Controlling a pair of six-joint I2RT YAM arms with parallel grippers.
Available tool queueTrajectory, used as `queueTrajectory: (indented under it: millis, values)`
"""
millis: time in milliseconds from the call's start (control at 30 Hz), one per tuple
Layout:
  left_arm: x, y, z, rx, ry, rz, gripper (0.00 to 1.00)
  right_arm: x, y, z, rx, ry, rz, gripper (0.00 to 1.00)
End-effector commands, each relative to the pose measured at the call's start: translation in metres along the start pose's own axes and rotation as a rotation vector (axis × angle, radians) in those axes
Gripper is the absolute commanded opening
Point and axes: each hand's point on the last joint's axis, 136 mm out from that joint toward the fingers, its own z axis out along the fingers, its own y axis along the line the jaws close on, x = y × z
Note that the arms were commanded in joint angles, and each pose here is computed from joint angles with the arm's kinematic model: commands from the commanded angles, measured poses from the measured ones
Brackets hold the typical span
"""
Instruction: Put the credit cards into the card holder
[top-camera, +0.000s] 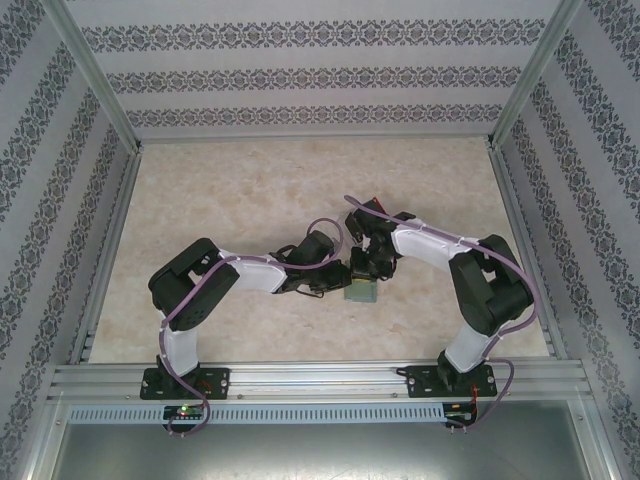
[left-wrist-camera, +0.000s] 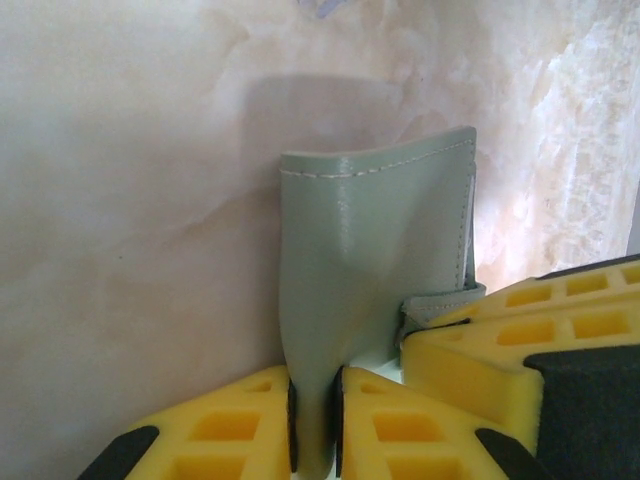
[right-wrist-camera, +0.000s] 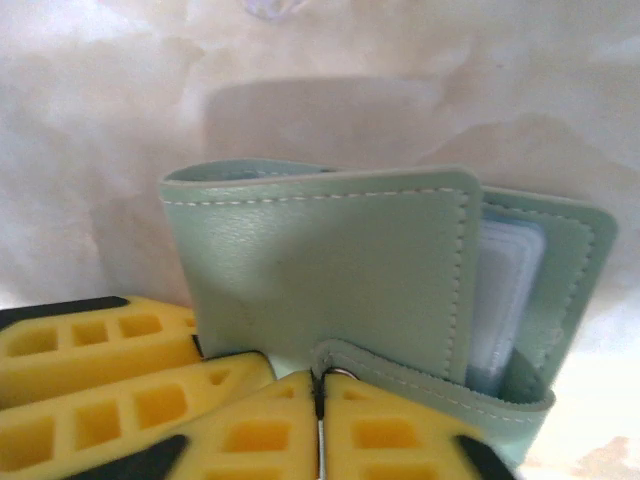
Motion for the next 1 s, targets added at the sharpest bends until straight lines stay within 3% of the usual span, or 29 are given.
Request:
queueTrajectory:
  millis: [0, 33, 100, 167, 300, 367, 500, 533, 567, 767, 867, 967]
  values:
    - [0.009, 0.007, 0.001, -0.013, 0.007, 0.018, 0.23, -0.006, 0.008, -0.012, -0.047, -0.092, -0.064, 0.27]
    - [0.008, 0.003, -0.002, -0.004, 0.002, 0.029, 0.25, -0.01, 0.009, -0.027, -0.063, -0.143, -0.072, 0.36]
    - [0.004, -0.003, -0.01, 0.002, -0.021, 0.044, 0.3, -0.02, 0.003, -0.057, -0.075, -0.245, -0.069, 0.4]
    - [-0.001, -0.006, -0.021, -0.003, -0.062, 0.062, 0.41, -0.031, -0.017, -0.09, -0.046, -0.38, -0.06, 0.53]
    - [-0.019, -0.003, -0.056, -0.116, -0.176, 0.134, 0.55, -0.054, -0.086, -0.156, 0.228, -0.732, -0.016, 0.8]
    - [-0.035, 0.012, -0.085, -0.264, -0.266, 0.188, 0.61, -0.065, -0.122, -0.183, 0.409, -0.91, 0.006, 0.98]
    - [-0.079, 0.044, -0.169, -0.562, -0.493, 0.249, 0.76, -0.086, -0.165, -0.198, 0.639, -1.082, -0.024, 0.98]
    - [-0.09, 0.052, -0.194, -0.631, -0.562, 0.26, 0.92, -0.091, -0.172, -0.193, 0.635, -1.107, -0.016, 0.98]
    - [-0.101, 0.063, -0.22, -0.706, -0.635, 0.263, 1.0, -0.096, -0.178, -0.182, 0.597, -1.116, -0.011, 0.98]
    - [-0.126, 0.134, -0.323, -0.965, -0.852, 0.154, 0.99, -0.124, -0.186, -0.156, 0.532, -1.167, -0.031, 0.98]
    - [-0.132, 0.156, -0.341, -1.064, -0.931, 0.226, 0.99, -0.14, -0.176, -0.164, 0.458, -1.288, -0.054, 0.98]
    - [-0.138, 0.172, -0.342, -1.102, -0.957, 0.301, 0.99, -0.155, -0.172, -0.151, 0.397, -1.28, -0.085, 0.98]
